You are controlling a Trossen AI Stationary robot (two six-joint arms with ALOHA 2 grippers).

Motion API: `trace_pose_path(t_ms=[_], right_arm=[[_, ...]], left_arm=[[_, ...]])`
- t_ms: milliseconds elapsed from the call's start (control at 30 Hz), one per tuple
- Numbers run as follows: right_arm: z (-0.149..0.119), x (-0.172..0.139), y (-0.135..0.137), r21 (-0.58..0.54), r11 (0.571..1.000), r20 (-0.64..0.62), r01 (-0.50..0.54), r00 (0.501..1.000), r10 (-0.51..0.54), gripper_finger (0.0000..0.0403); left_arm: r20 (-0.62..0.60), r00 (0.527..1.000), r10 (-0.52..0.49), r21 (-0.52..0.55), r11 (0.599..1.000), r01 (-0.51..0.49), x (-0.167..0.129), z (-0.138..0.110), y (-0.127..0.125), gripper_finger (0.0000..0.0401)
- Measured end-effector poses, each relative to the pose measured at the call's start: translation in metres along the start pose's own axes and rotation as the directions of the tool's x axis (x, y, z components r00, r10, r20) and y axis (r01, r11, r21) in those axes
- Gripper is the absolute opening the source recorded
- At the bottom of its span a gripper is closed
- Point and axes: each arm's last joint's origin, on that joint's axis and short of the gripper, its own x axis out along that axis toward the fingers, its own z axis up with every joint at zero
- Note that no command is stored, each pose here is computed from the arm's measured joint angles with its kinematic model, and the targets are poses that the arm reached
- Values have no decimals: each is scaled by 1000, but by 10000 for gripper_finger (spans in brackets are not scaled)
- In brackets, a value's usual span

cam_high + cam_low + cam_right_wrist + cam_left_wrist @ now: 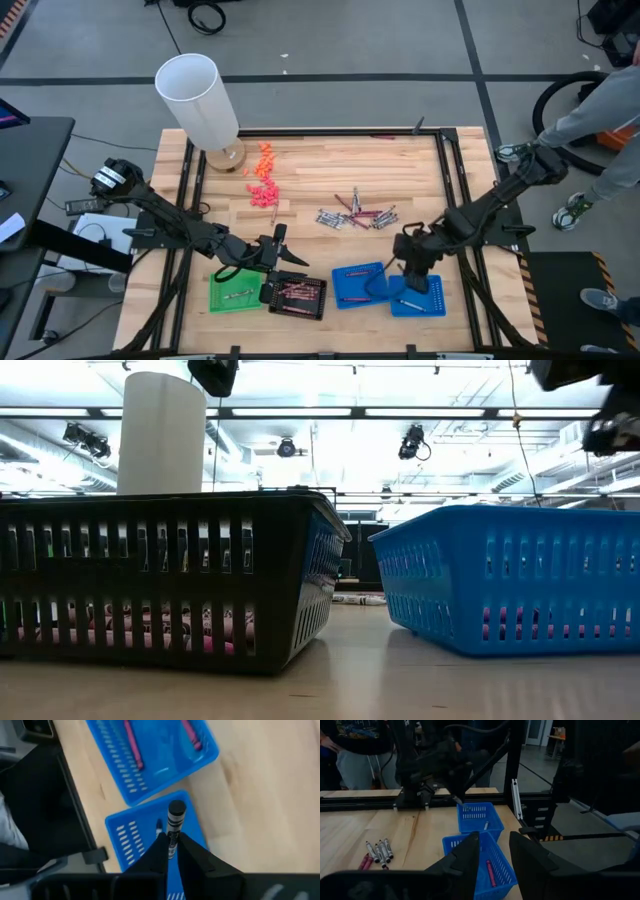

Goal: Sort crayons
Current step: Put the black crayon into the right blue bin

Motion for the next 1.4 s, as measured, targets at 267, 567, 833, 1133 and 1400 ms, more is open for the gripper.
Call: trace_pose_path(t_ms=[267, 567, 833, 1133, 1400], right_arm=[[-20, 9, 12, 21, 1000, -58, 18, 998, -16, 36], [-34, 39, 17, 15, 993, -198, 119, 974, -113, 36], [-36, 63, 14, 7, 978, -292, 208, 936, -196, 37], [-36, 73, 13, -3, 973, -318, 229, 923, -218, 38], [-35, 73, 13, 2, 974, -309, 228, 926, -216, 80]], left_arm=[[0, 1000, 0, 0, 1000, 0, 0, 0, 0, 119], [4, 1000, 0, -2, 1000, 0, 0, 0, 0, 119], [7, 1000, -1, -3, 1000, 1, 0, 1, 0, 119], [7, 1000, -1, -3, 1000, 1, 0, 1, 0, 119], [8, 1000, -1, -3, 1000, 1, 0, 1, 0, 119]])
